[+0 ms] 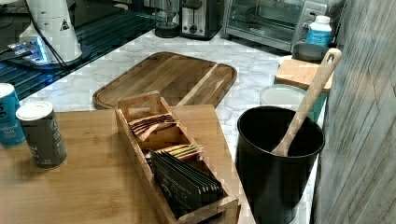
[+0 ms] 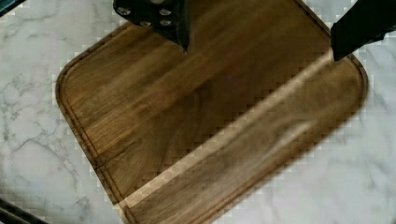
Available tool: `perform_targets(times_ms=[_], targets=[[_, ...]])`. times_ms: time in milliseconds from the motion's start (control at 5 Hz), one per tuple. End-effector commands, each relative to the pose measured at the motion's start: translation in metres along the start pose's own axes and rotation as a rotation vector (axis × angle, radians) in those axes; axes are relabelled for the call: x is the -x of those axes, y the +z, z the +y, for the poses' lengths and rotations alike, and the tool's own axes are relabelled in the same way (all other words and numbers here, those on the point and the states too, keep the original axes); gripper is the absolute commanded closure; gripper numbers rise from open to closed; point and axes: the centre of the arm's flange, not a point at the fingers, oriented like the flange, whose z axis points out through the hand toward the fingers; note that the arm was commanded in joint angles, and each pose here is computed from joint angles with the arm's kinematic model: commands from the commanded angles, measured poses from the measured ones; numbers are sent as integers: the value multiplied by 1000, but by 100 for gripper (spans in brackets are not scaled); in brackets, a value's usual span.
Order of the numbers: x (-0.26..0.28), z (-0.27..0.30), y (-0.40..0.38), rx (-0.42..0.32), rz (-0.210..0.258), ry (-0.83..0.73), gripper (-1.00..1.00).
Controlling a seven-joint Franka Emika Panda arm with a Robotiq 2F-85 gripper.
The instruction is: Open the drawer.
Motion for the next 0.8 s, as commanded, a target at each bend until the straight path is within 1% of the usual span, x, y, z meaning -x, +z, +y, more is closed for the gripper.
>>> perform_targets(times_ms=[200, 400, 600, 800], targets=[[39, 83, -33, -23, 57, -460, -100], [37, 119, -27, -13, 66, -607, -100], [30, 144, -17, 3, 94, -731, -100], [18, 168, 0, 2, 117, -825, -100]])
